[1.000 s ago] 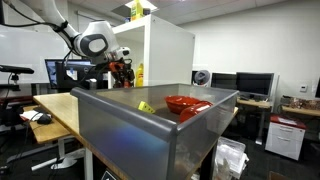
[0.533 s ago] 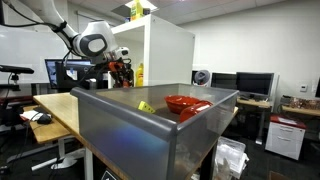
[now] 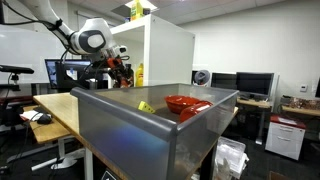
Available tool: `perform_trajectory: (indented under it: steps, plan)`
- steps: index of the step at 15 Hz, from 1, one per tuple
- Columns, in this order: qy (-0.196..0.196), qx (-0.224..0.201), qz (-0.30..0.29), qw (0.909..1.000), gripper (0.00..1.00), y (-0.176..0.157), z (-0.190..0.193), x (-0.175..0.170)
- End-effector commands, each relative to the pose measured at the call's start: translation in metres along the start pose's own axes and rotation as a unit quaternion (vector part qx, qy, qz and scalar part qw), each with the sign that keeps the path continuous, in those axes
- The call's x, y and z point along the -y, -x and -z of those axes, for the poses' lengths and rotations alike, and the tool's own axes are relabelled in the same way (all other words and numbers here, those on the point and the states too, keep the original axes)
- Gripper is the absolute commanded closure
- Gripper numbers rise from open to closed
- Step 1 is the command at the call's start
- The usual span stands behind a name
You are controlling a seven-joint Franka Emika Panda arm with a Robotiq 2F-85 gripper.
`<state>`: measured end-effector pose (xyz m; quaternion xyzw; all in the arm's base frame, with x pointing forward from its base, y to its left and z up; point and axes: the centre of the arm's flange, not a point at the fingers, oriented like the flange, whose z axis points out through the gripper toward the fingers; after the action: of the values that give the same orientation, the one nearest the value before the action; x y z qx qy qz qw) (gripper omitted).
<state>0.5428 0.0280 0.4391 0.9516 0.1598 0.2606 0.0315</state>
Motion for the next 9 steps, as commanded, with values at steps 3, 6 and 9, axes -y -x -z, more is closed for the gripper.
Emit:
perform_trajectory:
  steps: [3,6,9]
  plan:
    - [0.014,-0.017,-0.020,0.9996,0.65,0.010,0.011,0.012]
    - [0.020,-0.016,-0.019,0.9995,0.65,0.016,0.006,0.015]
    - [0.022,-0.014,-0.014,0.9996,0.65,0.020,-0.001,0.019]
